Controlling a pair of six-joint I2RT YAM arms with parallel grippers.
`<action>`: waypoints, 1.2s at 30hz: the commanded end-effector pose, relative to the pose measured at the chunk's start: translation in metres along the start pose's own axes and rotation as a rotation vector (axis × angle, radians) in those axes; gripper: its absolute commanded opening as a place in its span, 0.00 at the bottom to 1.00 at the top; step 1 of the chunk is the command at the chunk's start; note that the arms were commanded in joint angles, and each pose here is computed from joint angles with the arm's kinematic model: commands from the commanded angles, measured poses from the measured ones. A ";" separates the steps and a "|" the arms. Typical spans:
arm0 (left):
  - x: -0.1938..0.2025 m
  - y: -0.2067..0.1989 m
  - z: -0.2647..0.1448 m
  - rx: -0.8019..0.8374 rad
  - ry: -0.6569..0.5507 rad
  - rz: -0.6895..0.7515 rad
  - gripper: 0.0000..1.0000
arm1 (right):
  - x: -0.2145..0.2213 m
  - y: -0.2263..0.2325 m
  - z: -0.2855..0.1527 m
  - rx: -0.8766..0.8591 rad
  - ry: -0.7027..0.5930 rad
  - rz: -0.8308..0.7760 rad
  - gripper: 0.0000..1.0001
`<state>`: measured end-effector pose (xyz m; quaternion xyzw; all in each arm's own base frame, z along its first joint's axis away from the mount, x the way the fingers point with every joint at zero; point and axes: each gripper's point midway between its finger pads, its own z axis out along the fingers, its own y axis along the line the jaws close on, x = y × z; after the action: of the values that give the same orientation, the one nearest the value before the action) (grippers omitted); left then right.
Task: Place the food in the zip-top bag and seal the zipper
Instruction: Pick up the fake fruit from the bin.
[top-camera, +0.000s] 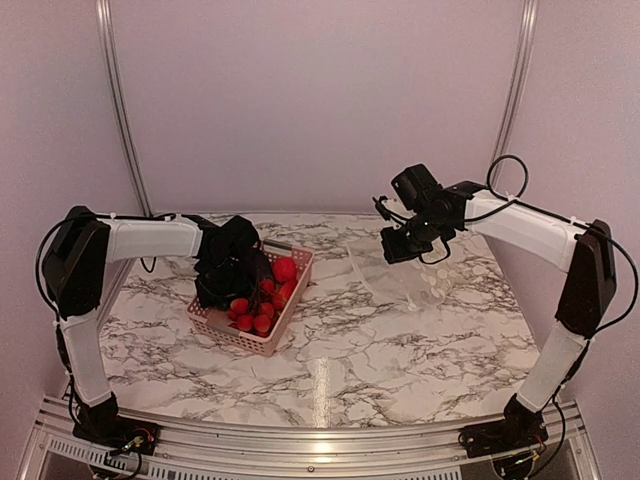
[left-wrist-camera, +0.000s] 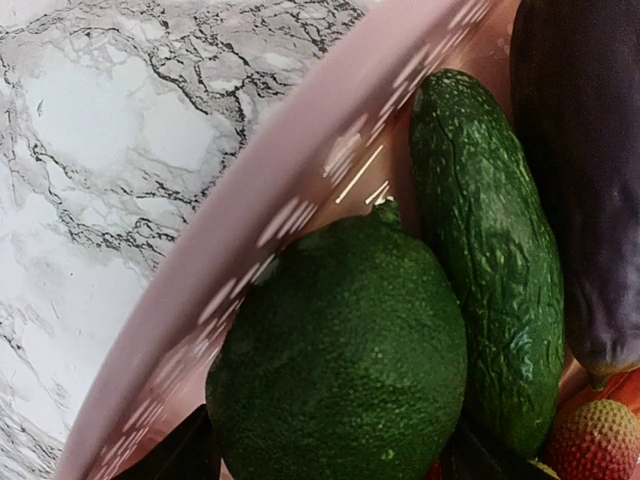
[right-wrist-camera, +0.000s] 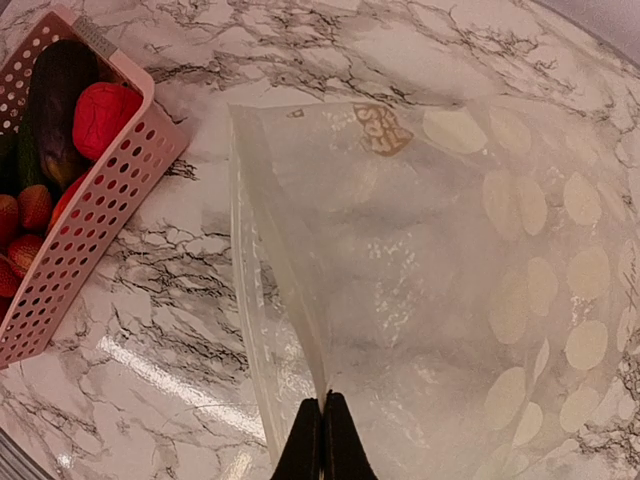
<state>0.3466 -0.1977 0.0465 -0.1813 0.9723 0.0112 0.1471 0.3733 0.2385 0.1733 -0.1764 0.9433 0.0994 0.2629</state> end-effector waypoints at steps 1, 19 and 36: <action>-0.014 -0.001 0.007 -0.041 -0.048 0.036 0.76 | -0.003 0.000 -0.012 -0.010 -0.029 0.020 0.00; -0.066 -0.011 -0.070 0.042 -0.269 0.107 0.49 | -0.009 0.001 -0.012 -0.009 -0.028 0.010 0.00; -0.075 -0.101 -0.189 0.695 -0.364 0.184 0.44 | -0.037 0.016 -0.011 -0.054 -0.052 -0.004 0.00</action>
<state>0.3968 -0.2454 0.2094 -0.0780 0.9238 -0.1664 0.3359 0.3866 0.2529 0.1931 -0.1764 0.9369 0.1205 0.2765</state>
